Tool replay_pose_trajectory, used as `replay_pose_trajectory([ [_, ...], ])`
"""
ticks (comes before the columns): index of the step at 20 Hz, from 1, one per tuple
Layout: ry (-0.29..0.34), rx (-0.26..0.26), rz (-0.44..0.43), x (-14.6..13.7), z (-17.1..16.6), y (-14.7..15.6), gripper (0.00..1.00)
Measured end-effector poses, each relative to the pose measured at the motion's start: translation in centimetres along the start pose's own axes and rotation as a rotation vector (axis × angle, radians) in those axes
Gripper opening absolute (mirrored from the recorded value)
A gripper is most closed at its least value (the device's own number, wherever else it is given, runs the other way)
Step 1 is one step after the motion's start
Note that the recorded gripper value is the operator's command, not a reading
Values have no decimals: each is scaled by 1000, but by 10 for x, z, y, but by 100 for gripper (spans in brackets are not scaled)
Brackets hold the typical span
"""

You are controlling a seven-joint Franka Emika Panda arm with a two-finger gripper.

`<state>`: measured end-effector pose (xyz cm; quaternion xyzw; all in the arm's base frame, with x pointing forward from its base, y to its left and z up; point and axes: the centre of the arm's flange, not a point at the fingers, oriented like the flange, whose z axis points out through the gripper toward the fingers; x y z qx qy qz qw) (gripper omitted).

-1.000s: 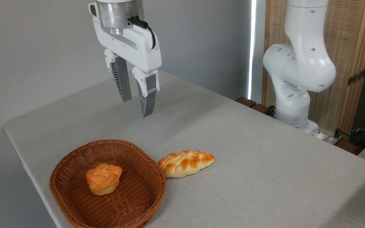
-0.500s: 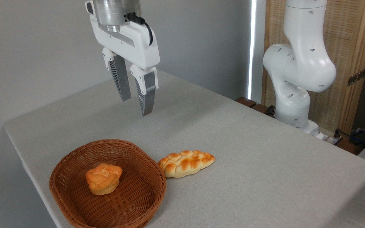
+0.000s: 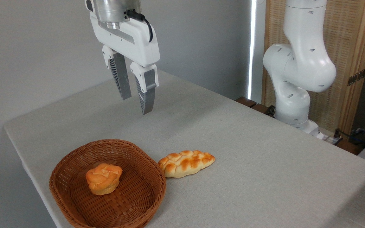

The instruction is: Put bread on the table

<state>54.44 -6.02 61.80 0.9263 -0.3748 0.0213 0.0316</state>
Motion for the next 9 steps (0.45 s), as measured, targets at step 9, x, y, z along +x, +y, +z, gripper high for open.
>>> replay_pose_trajectory([
  [9,-61,40,9,-4,1,-1,100],
])
